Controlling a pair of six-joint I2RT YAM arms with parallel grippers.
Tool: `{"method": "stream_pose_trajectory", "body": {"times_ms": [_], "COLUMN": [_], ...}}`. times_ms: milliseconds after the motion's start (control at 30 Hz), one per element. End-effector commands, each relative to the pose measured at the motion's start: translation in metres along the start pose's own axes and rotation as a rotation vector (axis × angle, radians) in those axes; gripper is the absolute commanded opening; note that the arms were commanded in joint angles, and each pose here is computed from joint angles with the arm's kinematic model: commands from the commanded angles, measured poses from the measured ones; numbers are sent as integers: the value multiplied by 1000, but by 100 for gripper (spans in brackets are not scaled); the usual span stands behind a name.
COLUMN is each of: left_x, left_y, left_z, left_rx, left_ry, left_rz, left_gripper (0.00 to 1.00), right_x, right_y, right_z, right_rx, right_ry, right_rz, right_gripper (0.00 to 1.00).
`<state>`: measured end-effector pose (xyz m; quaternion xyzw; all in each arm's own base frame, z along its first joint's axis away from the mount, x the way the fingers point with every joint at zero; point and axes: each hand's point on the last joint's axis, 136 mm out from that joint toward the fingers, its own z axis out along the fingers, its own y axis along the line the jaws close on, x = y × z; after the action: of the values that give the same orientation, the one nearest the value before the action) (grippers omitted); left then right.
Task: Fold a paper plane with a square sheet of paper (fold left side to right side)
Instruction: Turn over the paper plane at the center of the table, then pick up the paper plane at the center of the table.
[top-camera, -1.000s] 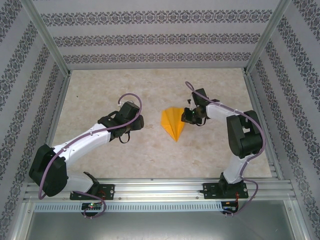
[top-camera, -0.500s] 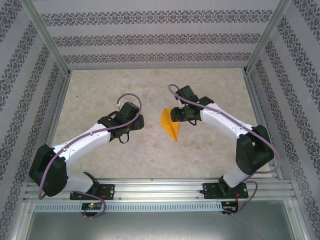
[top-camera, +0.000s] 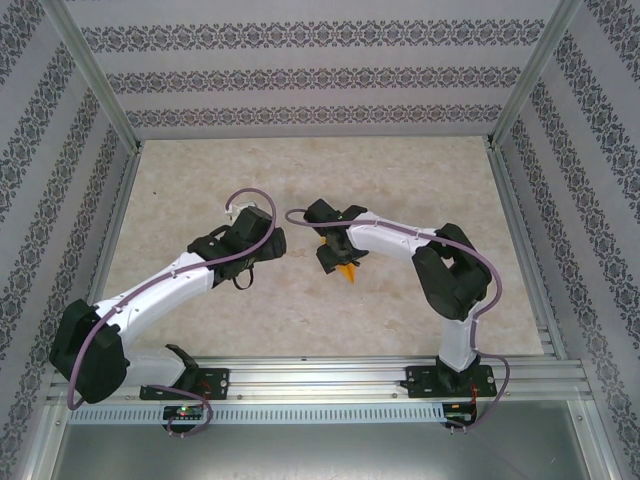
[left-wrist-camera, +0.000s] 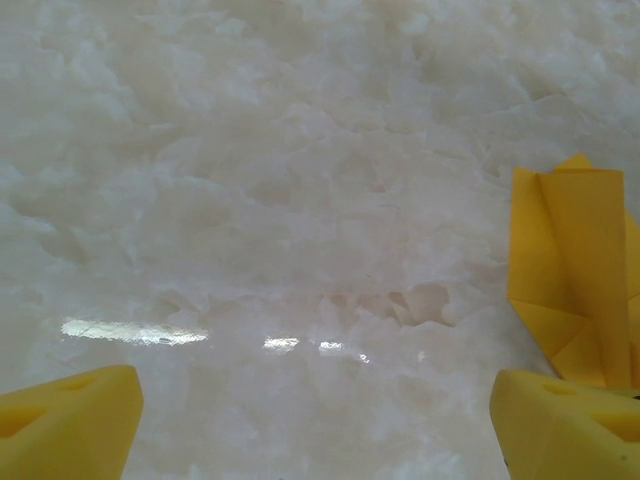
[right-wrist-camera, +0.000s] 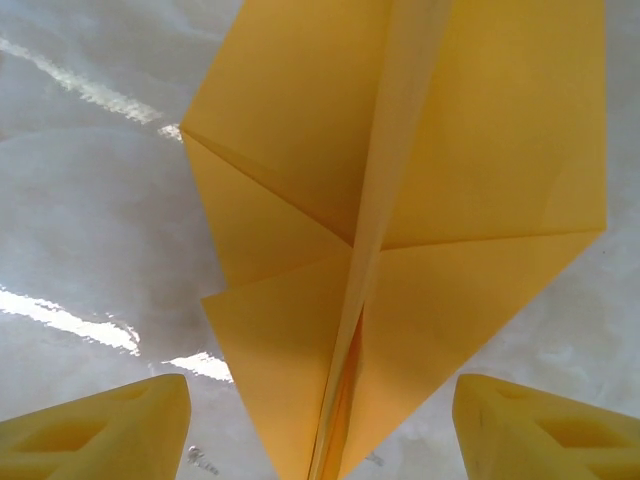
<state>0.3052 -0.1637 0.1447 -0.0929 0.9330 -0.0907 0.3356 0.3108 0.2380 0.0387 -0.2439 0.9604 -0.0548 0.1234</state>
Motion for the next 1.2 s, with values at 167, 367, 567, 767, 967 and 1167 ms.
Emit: {"method": "stream_pose_trajectory", "body": {"times_ms": [167,367,567,767,967,1167], "left_x": [2,4,4,4,5,5], "left_y": [12,13,14,14,14,14], "left_z": [-2,-2,-1,-1,0,0], "left_rx": [-40,-41,-45,-47,-47,-46], "left_ry": [-5,-1,0,2,3,4], "left_rz": [-14,-14,-15,-14,-13,-13], "left_gripper": [91,92,92,92,92,91], "right_x": [-7,-8,-8,-11,-13,-10], "right_y": [10,7,2,-6,-15,-18], "right_z": [5,11,14,8,-1,-1], "right_rx": [55,91,128,154,151,118], "right_ry": [0,16,22,5,-13,-9], "right_rz": [-102,-120,-128,-115,-87,-59], "right_gripper": [71,70,65,58,47,38]}}
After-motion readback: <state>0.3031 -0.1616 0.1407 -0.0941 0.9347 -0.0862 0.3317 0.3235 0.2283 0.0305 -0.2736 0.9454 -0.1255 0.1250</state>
